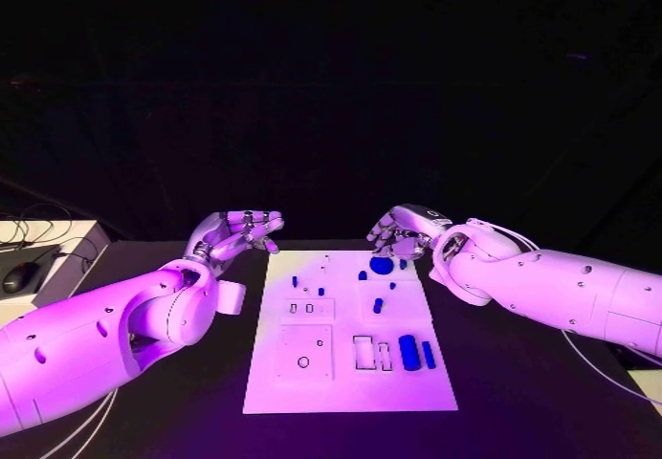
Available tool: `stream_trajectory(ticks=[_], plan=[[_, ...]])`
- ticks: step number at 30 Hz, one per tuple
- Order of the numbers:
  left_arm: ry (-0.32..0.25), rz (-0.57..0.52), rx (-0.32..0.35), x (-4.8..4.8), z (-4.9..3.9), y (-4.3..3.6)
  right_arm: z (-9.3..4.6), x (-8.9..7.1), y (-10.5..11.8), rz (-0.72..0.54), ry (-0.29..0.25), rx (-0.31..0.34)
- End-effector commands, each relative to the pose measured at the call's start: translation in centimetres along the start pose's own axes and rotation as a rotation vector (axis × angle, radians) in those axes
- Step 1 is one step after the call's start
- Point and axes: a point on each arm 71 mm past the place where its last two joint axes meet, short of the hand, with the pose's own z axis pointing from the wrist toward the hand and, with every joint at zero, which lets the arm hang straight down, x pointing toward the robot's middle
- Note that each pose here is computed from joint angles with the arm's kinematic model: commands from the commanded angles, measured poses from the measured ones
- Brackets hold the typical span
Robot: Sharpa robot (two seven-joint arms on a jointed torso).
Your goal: Assemble the parts on the task board
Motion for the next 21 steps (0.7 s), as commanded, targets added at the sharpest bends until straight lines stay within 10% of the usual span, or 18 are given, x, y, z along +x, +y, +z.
stream_trajectory(ticks=[1,21], plan=[[0.048,-0.006,0.01,0.63,-0.28,-0.54,0.4,0.2,0.4,-0.161,0.025,0.003],[0.076,-0.021,0.014,1.38,-0.55,-0.94,1.3,1.4,1.3,-0.323,0.108,-0.008]])
